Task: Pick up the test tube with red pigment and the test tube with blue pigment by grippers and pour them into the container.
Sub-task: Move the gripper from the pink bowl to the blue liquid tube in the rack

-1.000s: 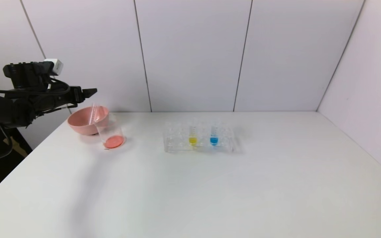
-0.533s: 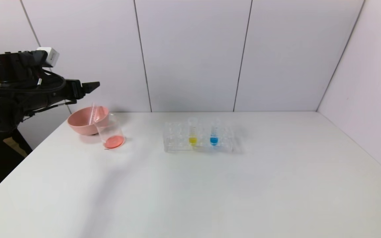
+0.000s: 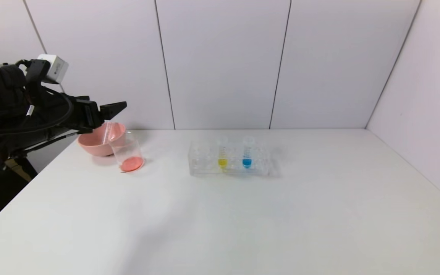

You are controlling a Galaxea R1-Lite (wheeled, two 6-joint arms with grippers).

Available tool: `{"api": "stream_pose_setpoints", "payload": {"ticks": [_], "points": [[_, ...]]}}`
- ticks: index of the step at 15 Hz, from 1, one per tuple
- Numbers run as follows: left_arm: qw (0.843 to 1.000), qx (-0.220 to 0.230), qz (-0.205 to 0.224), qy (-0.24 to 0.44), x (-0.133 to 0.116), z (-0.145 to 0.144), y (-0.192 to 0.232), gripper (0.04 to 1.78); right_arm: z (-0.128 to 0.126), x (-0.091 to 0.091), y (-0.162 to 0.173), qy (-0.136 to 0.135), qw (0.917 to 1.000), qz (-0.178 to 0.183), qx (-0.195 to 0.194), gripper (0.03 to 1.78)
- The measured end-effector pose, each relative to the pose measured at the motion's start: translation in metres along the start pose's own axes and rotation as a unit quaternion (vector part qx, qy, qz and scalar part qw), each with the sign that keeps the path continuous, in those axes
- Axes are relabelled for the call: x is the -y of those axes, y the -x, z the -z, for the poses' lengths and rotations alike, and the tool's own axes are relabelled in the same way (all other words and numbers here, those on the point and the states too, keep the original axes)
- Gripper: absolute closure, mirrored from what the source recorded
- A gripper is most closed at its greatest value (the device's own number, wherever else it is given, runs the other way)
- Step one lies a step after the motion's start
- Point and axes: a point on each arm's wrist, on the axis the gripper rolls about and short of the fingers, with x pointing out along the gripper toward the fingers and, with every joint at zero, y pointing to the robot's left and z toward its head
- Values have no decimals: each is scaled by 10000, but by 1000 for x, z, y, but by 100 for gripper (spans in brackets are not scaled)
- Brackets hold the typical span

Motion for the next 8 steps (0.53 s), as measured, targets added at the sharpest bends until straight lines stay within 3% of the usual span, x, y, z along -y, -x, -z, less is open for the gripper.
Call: {"api": "stream_pose_setpoints", "payload": {"ticks": [8], "points": [[9982, -99, 593, -12, 43, 9, 40, 6, 0, 0, 0, 0, 10000, 0, 0, 4]]}}
